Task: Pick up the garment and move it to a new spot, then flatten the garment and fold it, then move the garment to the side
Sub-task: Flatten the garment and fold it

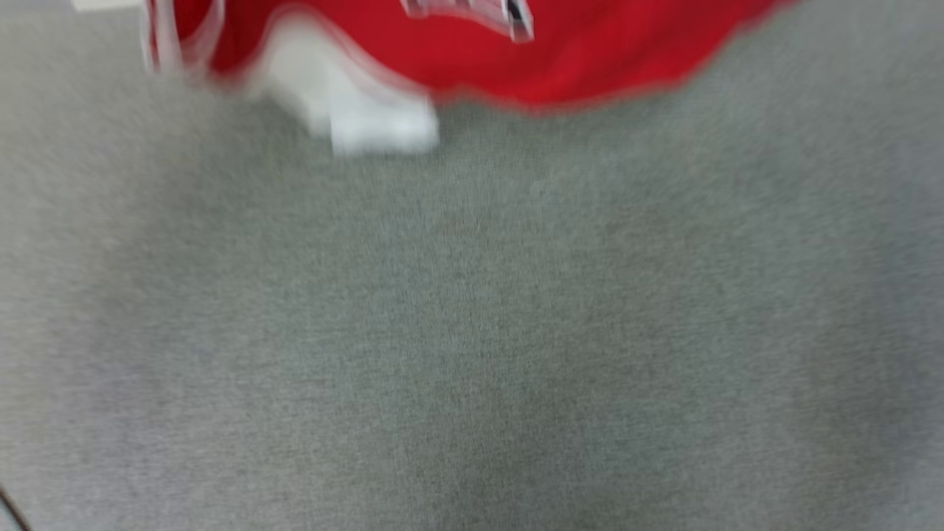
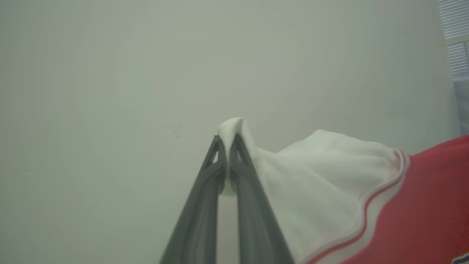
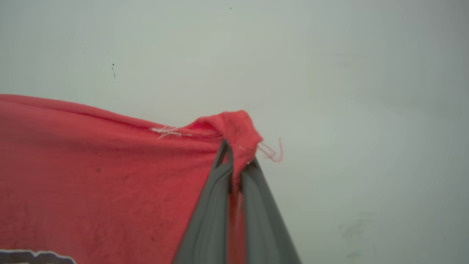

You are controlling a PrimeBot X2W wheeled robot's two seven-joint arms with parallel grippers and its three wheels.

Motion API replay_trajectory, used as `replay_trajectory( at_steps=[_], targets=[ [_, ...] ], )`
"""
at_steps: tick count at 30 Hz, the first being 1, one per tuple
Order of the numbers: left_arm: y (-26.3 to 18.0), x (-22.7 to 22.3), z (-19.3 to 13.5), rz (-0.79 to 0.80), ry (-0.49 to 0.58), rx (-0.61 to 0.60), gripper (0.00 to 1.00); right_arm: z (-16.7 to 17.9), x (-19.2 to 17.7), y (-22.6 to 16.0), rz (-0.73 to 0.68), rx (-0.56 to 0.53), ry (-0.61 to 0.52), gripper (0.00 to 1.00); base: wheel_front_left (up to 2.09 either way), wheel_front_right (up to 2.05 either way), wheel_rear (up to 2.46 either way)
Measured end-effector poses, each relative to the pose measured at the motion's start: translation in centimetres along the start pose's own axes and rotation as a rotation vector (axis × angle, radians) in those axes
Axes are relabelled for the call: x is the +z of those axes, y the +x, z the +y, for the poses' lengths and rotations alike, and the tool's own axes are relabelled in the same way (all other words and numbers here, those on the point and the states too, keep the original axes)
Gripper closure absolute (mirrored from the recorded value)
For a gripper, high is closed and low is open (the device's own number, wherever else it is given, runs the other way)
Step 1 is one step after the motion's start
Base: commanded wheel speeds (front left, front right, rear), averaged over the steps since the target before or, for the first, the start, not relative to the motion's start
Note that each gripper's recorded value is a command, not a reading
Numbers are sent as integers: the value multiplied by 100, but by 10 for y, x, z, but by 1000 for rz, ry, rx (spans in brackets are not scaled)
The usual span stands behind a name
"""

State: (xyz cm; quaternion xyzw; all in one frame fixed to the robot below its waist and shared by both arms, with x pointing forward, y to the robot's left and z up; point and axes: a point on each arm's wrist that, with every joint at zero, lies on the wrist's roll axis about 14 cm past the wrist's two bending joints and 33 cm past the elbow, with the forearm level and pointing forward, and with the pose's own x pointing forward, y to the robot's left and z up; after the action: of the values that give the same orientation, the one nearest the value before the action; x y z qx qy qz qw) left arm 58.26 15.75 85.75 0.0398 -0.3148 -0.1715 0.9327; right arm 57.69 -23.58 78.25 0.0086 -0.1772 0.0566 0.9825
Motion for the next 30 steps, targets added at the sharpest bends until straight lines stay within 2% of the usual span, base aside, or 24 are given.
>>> replay_trajectory(
  at_steps=[8, 15, 16, 21, 24, 30],
  targets=[
    [49, -54, 27, -40, 13, 75, 100, -10, -58, 65, -41, -54, -27, 100, 0, 0, 0],
    [53, -130, 32, 38, -11, 96, 100, -4, -132, 89, -3, -67, -11, 100, 0, 0, 0],
    [53, -130, 32, 38, -11, 96, 100, -4, -132, 89, -3, -67, -11, 100, 0, 0, 0],
    [19, -202, 19, 185, -50, 78, 100, 19, -187, 81, 70, -38, 36, 100, 0, 0, 0],
    [-16, -242, -1, 265, -118, 66, 100, 32, -232, 57, 167, -16, 57, 100, 0, 0, 0],
    [-80, -276, -29, 378, -190, 45, 100, 48, -277, 9, 300, 11, 92, 100, 0, 0, 0]
  ],
)
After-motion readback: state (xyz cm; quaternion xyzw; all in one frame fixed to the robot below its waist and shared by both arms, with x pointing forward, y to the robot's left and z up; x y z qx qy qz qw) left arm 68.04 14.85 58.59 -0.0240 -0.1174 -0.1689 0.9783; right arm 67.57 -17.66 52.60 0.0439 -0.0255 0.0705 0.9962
